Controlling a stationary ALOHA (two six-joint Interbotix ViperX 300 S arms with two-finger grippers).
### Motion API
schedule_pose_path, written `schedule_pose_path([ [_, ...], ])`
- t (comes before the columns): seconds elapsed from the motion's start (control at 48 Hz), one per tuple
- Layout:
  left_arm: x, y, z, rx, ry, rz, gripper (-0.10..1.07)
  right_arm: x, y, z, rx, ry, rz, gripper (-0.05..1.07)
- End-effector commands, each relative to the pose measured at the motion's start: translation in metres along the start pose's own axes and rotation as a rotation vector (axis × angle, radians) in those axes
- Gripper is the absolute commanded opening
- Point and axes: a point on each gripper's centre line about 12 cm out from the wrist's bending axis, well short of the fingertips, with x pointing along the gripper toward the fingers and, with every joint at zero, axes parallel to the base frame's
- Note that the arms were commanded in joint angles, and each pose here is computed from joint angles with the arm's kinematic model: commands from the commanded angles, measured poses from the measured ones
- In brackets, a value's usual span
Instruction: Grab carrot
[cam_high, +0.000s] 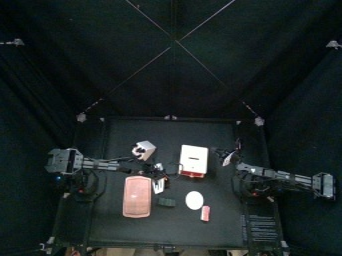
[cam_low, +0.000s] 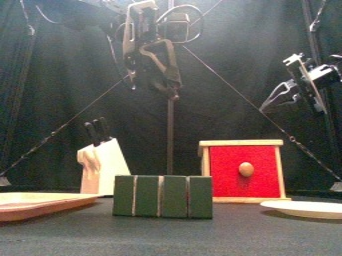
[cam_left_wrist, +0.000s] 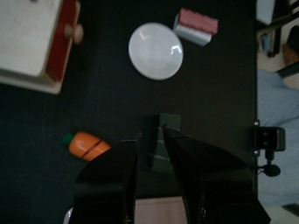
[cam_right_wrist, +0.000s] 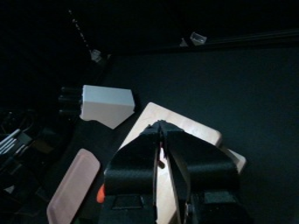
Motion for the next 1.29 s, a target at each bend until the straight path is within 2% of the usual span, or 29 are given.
schedule_pose_path([
  [0.0,-0.008,0.000,0.019,-0.003,0.000,0.071,0.68,0.001,0.003,0.002,0.002,0.003,0.008,0.49],
  [0.146,0.002,-0.002,0.025,-0.051,0.041,0.206,0.68,0.001,0.002,0.000,0.002,0.016,0.010,0.49],
  [0.292,0.024,-0.001,0.016,-0.092,0.083,0.342,0.70,0.001,0.002,-0.001,0.002,0.021,0.013,0.49],
  [0.375,0.033,0.001,0.012,-0.119,0.082,0.384,0.70,0.001,0.002,-0.001,0.002,0.021,0.013,0.49],
  [0.604,0.051,0.006,-0.005,-0.282,0.099,0.427,0.75,0.001,0.002,-0.002,0.000,0.025,0.016,0.49],
  [0.854,0.066,0.019,-0.025,-0.360,0.112,0.478,0.83,0.001,0.002,-0.002,-0.001,0.025,0.016,0.49],
  [1.083,0.076,0.024,-0.036,-0.436,0.077,0.449,0.84,0.001,0.002,-0.002,0.000,0.027,0.016,0.49],
  [1.271,0.081,0.030,-0.045,-0.462,0.072,0.447,0.84,0.001,0.002,-0.002,-0.002,0.026,0.016,0.49],
])
